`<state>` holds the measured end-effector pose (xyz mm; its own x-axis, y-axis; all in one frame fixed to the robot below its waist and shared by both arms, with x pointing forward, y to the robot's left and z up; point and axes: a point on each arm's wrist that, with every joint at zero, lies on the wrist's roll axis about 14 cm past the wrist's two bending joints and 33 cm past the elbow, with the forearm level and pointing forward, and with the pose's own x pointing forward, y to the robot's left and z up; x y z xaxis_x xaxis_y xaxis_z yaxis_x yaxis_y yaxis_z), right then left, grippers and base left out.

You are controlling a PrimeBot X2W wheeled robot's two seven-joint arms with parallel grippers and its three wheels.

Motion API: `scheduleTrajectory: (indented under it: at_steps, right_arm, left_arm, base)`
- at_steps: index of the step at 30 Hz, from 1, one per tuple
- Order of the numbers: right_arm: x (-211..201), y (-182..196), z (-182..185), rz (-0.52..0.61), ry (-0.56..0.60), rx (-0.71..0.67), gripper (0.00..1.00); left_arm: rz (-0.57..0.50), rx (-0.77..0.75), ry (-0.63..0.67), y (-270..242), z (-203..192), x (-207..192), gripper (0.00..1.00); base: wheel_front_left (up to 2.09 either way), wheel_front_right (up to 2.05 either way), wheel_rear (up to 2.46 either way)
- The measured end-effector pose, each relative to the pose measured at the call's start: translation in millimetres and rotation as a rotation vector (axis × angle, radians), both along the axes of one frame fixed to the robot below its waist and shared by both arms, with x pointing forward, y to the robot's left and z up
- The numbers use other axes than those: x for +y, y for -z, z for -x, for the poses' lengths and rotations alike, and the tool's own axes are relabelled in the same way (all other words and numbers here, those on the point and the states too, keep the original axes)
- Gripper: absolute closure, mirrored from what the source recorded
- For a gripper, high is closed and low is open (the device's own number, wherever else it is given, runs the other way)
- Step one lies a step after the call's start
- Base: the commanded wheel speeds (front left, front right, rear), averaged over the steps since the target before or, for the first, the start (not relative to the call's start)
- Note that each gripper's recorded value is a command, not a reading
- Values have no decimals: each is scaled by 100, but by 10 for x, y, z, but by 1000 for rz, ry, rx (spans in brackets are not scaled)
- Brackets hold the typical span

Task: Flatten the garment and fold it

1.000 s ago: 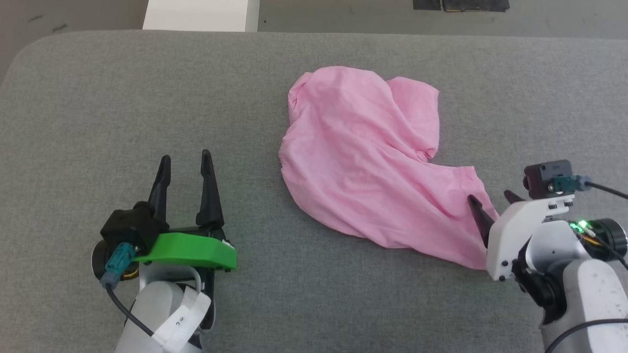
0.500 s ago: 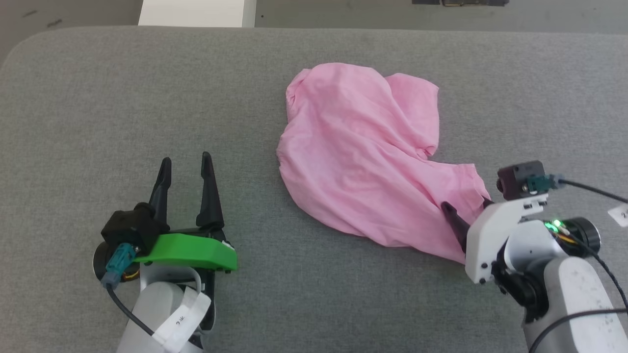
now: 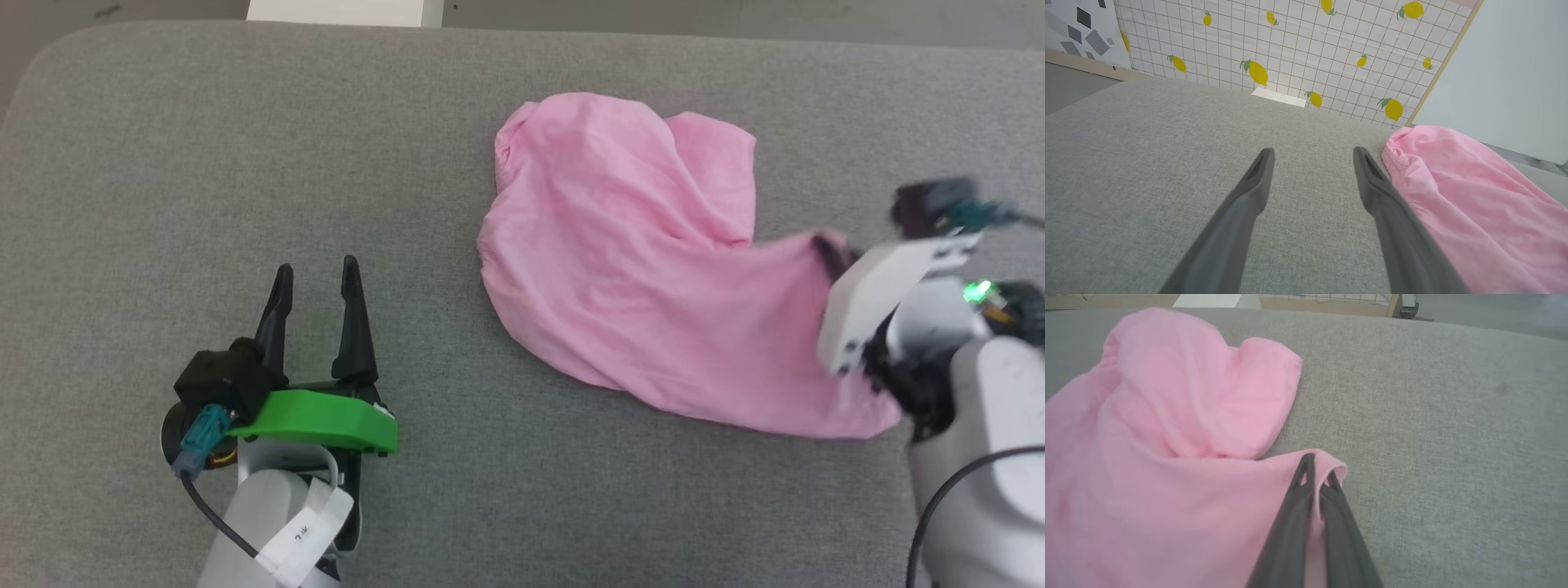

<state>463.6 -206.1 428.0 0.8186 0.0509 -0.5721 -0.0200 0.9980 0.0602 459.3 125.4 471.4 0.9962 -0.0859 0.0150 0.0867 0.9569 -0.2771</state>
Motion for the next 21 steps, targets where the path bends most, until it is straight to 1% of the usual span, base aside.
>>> scheduleTrajectory:
  at_steps: [6, 9, 13, 18, 19, 20, 21]
  right_arm:
    - [-244, -166, -421, -46, 117, -101, 100]
    - [-361, -188, -606, -48, 169, -135, 100]
    - [-538, -143, -793, -66, 259, -160, 100]
    - [-604, 5, -942, -67, 313, -151, 100]
    - [-590, 44, -967, -65, 312, -144, 53]
    - [-573, 85, -982, -62, 310, -135, 0]
    - [-552, 108, -997, -65, 309, -134, 0]
  left_arm:
    - [1, 14, 4, 72, -28, -1, 0]
    - [1, 24, 4, 114, -39, 2, 0]
    - [-2, 34, -1, 163, -57, 28, 0]
    - [-8, 53, -13, 242, -64, 88, 0]
    - [-11, 58, -14, 263, -61, 95, 0]
    - [-14, 64, -12, 285, -56, 95, 0]
    - [-16, 67, -8, 297, -53, 90, 0]
  base:
    - [0, 0, 0]
    - [0, 0, 0]
    - [0, 0, 0]
    - [0, 0, 0]
    - [0, 0, 0]
    - [0, 0, 0]
    - [0, 0, 0]
